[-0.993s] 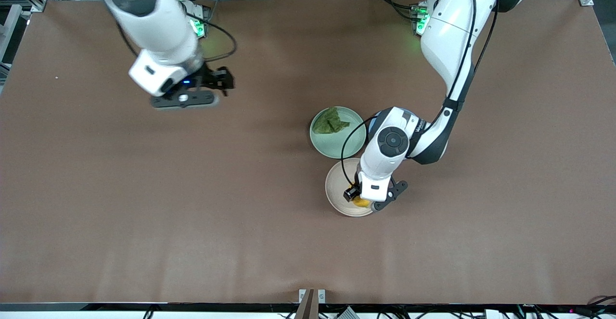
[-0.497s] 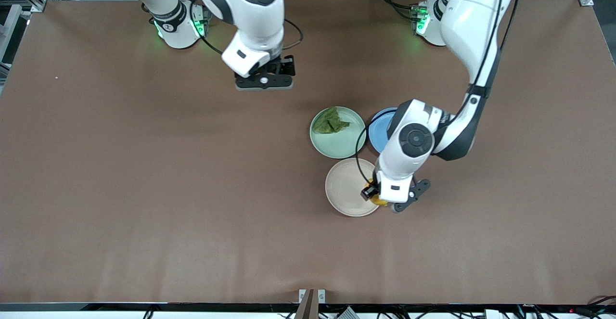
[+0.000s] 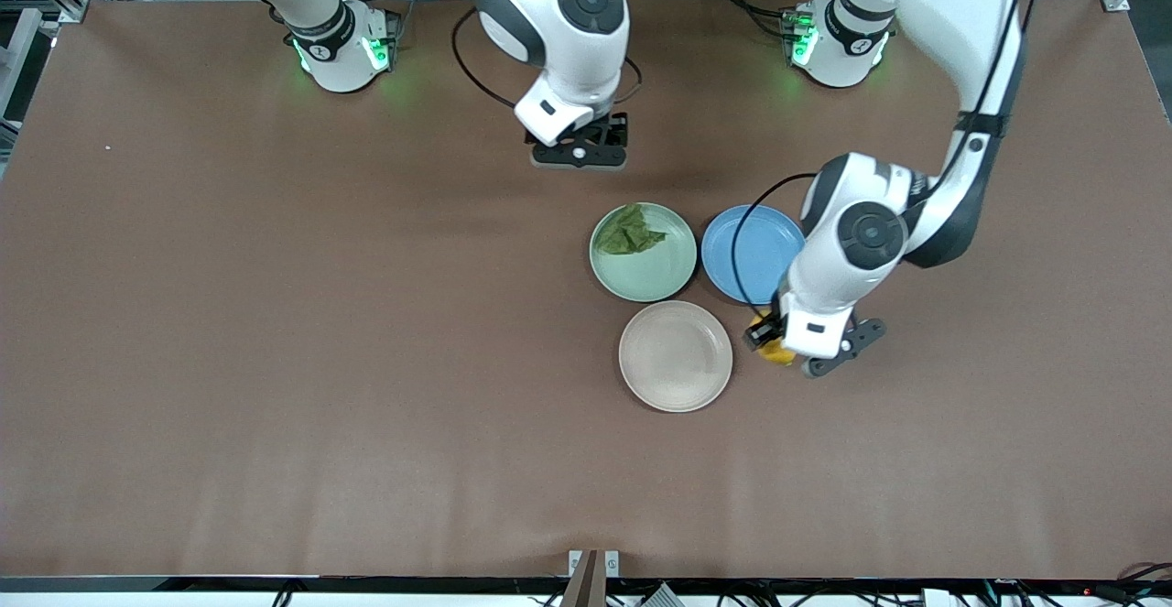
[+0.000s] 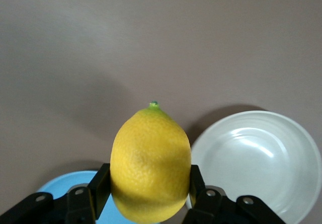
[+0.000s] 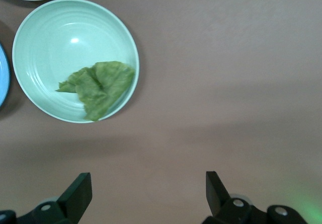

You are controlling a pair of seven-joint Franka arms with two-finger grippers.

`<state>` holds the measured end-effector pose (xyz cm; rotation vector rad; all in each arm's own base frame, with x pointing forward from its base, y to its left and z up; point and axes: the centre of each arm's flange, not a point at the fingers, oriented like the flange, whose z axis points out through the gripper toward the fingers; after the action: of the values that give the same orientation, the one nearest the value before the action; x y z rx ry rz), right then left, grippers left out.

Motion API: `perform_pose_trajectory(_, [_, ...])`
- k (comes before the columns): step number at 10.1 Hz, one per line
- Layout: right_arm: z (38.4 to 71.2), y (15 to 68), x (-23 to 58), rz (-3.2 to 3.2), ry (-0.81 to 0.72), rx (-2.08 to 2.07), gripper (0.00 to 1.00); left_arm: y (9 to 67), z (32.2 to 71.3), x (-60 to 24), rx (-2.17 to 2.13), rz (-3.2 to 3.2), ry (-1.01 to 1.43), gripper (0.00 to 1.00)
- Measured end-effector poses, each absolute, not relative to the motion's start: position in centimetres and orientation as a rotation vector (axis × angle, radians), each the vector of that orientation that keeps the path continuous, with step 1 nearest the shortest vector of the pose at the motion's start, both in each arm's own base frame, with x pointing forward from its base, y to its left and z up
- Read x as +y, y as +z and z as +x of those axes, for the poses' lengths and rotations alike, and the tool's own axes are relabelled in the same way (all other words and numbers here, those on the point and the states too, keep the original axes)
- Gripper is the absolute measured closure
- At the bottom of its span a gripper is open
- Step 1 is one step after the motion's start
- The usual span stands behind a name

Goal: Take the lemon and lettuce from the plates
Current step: 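Lift the lemon with the left gripper while the right gripper reaches the lettuce, then carry the lemon past the blue plate while the right gripper grasps the lettuce, then set the lemon on the table while the right gripper lifts the lettuce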

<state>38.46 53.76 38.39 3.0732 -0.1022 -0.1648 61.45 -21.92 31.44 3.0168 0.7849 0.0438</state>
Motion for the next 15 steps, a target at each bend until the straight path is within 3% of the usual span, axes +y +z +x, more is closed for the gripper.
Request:
perform_pose_trajectory(6, [39.8,28.9,57.9,3.085,-0.09,-0.461,0.01,29.7,60.9,-13.4,0.652,3.082,-0.035,0.34])
perform_pose_trajectory(11, [40.7,23.9,59.6,3.102,-0.039,-0.576,0.15,26.4,61.0,-4.5,0.518,3.115,-0.135,0.34])
perform_pose_trajectory(14, [40.4,21.7,59.6,3.083,-0.047,-0.567,0.17,23.8,60.8,-2.5,0.481,3.12,-0.201,0.34])
perform_pose_trajectory(15, [40.4,21.2,59.8,3.091,-0.038,-0.567,0.19,23.1,60.7,-2.5,0.428,3.126,-0.216,0.25])
